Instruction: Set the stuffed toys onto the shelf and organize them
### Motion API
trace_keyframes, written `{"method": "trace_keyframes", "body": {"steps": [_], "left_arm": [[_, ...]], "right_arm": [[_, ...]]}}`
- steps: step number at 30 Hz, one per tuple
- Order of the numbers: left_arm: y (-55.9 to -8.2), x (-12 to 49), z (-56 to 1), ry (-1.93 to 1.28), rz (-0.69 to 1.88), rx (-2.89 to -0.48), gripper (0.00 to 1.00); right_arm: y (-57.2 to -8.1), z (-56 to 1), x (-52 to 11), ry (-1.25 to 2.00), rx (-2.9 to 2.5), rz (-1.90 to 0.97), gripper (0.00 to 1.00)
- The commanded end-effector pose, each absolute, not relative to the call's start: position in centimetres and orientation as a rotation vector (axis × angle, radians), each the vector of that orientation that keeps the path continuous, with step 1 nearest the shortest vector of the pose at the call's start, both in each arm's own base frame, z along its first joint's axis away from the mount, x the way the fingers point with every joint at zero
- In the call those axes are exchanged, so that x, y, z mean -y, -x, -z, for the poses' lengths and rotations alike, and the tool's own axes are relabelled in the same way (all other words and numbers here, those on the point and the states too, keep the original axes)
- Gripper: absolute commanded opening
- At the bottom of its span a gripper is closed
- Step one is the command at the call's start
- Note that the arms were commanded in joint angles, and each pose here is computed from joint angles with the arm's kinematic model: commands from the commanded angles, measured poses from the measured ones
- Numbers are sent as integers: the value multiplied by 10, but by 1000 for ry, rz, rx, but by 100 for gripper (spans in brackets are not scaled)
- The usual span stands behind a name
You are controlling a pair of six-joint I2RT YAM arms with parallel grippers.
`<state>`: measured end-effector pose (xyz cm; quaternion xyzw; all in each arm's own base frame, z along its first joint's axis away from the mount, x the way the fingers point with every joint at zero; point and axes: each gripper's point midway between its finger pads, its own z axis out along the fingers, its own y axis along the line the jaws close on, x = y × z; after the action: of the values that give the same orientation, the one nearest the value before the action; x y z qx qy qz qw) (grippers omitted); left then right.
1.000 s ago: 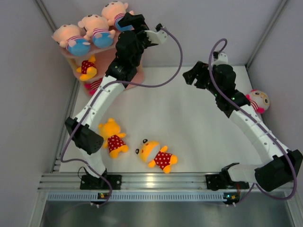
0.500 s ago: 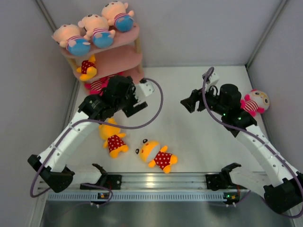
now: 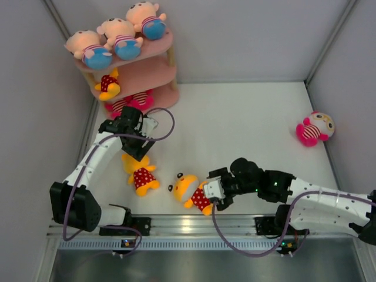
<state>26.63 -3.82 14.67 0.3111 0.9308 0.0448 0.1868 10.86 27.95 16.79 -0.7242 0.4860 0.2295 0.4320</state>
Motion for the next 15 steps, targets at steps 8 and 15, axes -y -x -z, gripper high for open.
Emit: {"method": "trace_keyframes", "body": {"steps": [8,15], "left_arm": [[-246,2,-131,-592,-221,-2646,80],[-241,-9,-131,-509,-226,-2639,80]], "right_arm": [[-86,-92,-272,2256,-757,-196,78],[-88,-58,-293,2287,-700,-191,77]]}}
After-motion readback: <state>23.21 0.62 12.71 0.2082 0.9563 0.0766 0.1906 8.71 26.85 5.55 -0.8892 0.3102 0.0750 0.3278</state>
